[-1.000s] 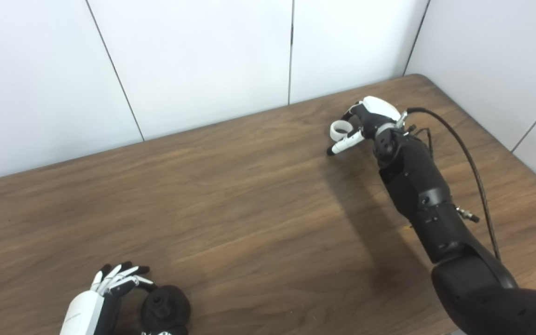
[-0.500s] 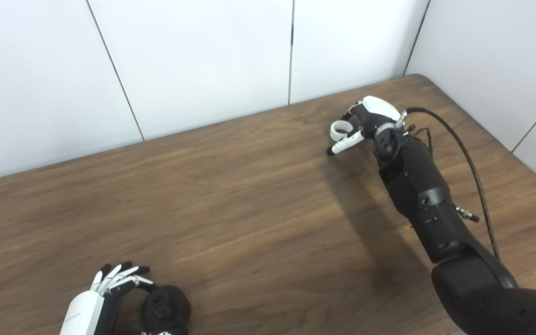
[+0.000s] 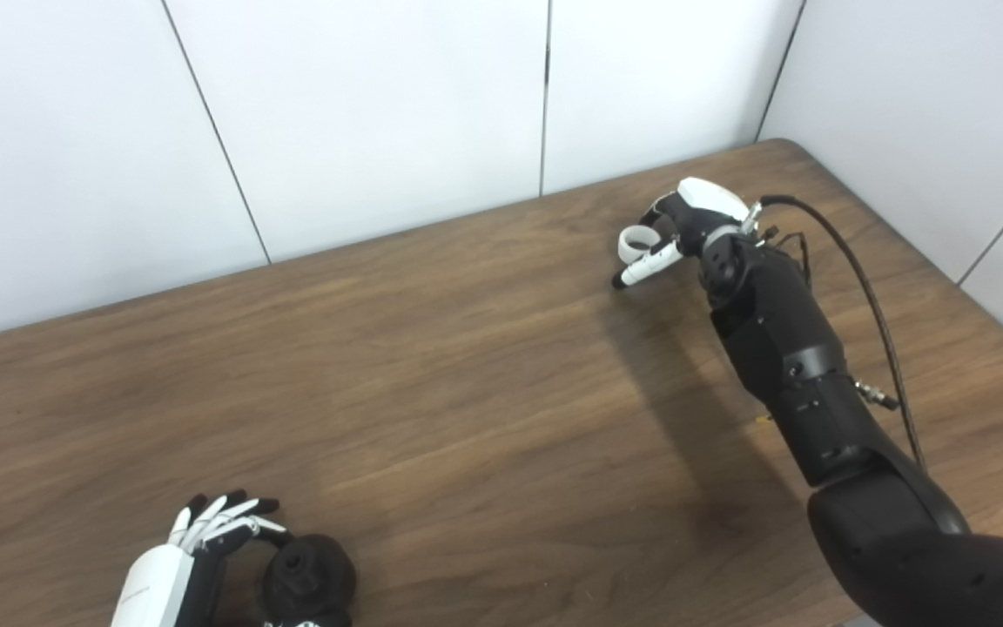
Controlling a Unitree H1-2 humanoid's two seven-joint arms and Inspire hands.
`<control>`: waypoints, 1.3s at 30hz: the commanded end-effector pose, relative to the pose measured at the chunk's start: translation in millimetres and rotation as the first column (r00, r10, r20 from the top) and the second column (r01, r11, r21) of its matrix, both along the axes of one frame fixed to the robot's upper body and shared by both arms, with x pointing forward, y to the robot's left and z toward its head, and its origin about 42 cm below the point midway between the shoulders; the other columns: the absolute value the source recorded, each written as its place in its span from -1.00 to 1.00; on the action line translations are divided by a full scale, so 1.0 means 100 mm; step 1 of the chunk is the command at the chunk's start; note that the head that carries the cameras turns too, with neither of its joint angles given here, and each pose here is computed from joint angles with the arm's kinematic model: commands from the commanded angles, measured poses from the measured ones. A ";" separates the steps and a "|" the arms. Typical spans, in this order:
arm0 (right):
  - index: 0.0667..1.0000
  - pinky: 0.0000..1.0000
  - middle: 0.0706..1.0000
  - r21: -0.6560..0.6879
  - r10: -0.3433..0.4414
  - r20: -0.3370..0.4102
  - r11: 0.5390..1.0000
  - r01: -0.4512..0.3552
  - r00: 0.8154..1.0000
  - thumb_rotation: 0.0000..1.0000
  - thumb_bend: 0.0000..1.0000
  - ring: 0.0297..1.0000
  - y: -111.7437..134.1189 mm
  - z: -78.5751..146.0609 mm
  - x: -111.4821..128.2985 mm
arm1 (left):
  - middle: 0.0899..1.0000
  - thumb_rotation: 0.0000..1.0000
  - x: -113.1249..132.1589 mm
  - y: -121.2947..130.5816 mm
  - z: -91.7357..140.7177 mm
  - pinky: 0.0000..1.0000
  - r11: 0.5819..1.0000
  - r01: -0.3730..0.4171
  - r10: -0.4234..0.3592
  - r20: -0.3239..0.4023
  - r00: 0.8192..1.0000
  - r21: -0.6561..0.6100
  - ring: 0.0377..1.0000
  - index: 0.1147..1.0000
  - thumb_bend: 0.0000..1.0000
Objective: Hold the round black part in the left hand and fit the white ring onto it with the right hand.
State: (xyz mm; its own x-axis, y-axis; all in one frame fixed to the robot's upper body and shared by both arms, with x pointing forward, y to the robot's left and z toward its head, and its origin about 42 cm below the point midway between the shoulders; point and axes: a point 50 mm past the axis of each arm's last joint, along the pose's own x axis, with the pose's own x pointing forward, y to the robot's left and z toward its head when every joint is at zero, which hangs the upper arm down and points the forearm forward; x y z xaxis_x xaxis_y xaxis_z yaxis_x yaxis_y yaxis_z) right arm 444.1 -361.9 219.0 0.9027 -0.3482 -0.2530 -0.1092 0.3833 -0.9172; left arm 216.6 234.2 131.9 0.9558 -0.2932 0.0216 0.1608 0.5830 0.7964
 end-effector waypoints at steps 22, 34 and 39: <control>0.31 0.98 0.86 -0.054 0.004 0.104 0.999 0.002 0.995 -0.39 0.63 1.00 -0.06 0.40 0.11 | 0.55 -0.89 0.02 0.00 0.13 1.00 1.000 0.008 -0.008 0.062 0.998 0.001 0.81 -0.16 0.03; 0.33 0.99 0.86 -0.050 -0.003 0.117 0.999 0.009 0.993 -0.40 0.63 1.00 -0.08 0.38 0.09 | 0.56 -0.89 0.02 0.00 0.13 1.00 1.000 0.013 -0.013 0.061 0.998 -0.001 0.80 -0.16 0.03; 0.32 0.99 0.85 -0.051 -0.005 0.119 0.999 0.012 0.993 -0.40 0.63 0.99 -0.09 0.38 0.09 | 0.56 -0.89 0.02 0.00 0.13 1.00 1.000 0.011 -0.011 0.059 0.998 0.001 0.80 -0.16 0.03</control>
State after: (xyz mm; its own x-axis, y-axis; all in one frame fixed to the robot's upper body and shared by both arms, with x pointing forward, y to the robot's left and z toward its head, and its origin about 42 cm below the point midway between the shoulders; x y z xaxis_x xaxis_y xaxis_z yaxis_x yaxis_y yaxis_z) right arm 446.0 -361.1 222.2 0.9094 -0.3475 -0.2284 -0.0893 0.3734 -0.9234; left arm 216.6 233.7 131.7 0.9557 -0.2939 0.0188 0.1635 0.5826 0.7961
